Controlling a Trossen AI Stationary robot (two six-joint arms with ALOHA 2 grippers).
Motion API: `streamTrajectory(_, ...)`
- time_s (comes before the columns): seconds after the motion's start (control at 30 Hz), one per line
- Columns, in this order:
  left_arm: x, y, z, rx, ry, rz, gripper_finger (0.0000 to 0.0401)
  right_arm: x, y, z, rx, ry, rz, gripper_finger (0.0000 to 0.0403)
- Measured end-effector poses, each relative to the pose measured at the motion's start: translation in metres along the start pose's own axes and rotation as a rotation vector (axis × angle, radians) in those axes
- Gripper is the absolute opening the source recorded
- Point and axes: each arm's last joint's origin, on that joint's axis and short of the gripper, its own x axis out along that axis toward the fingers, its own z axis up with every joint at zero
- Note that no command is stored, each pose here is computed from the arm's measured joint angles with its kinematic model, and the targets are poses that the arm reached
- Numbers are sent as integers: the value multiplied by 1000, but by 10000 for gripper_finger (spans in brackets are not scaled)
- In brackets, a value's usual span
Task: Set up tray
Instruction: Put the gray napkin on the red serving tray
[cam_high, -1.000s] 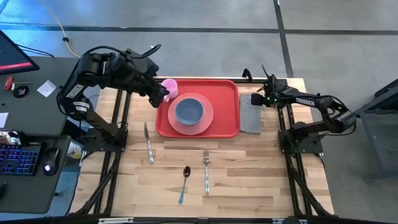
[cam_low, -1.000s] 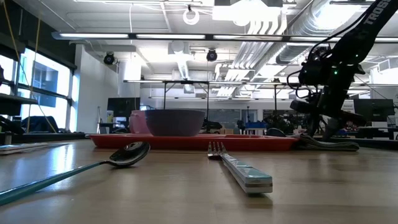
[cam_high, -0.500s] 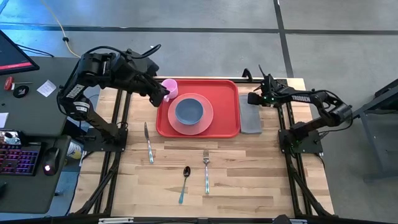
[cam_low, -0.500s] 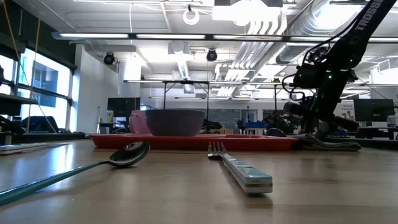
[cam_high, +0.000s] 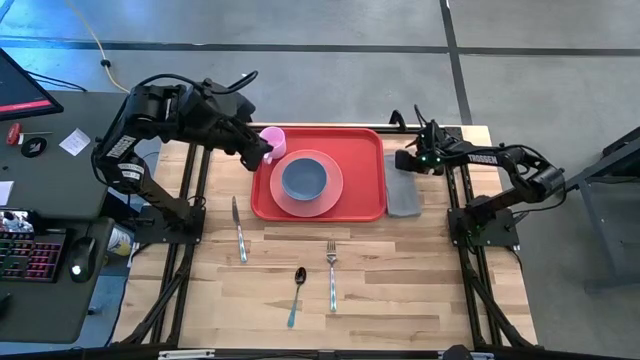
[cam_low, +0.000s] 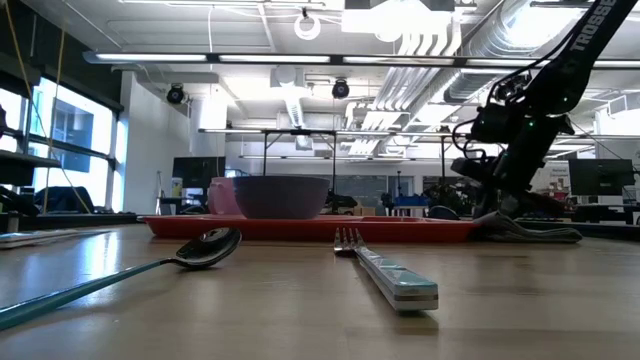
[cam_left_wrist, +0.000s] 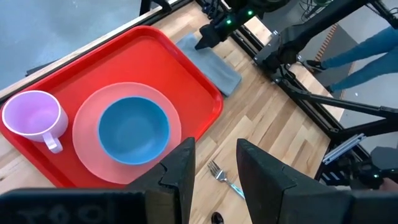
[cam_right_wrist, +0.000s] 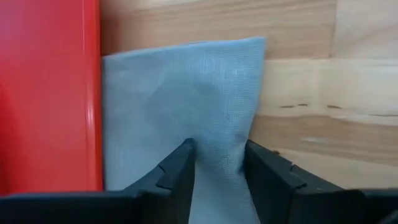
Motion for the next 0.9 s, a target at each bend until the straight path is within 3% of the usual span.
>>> streamTrajectory(0.33,0,-1,1,-5,-14,-10,152,-8,-1,-4,-52,15,-15,11)
streamTrajectory(0.6,0,-1,1,-5,-15,-9,152,-38,3,-9,-91,-75,-17,7)
streamTrajectory(0.9,0,-2,4,17,-54,-3,152,-83,15,-14,-50,-231,188,5)
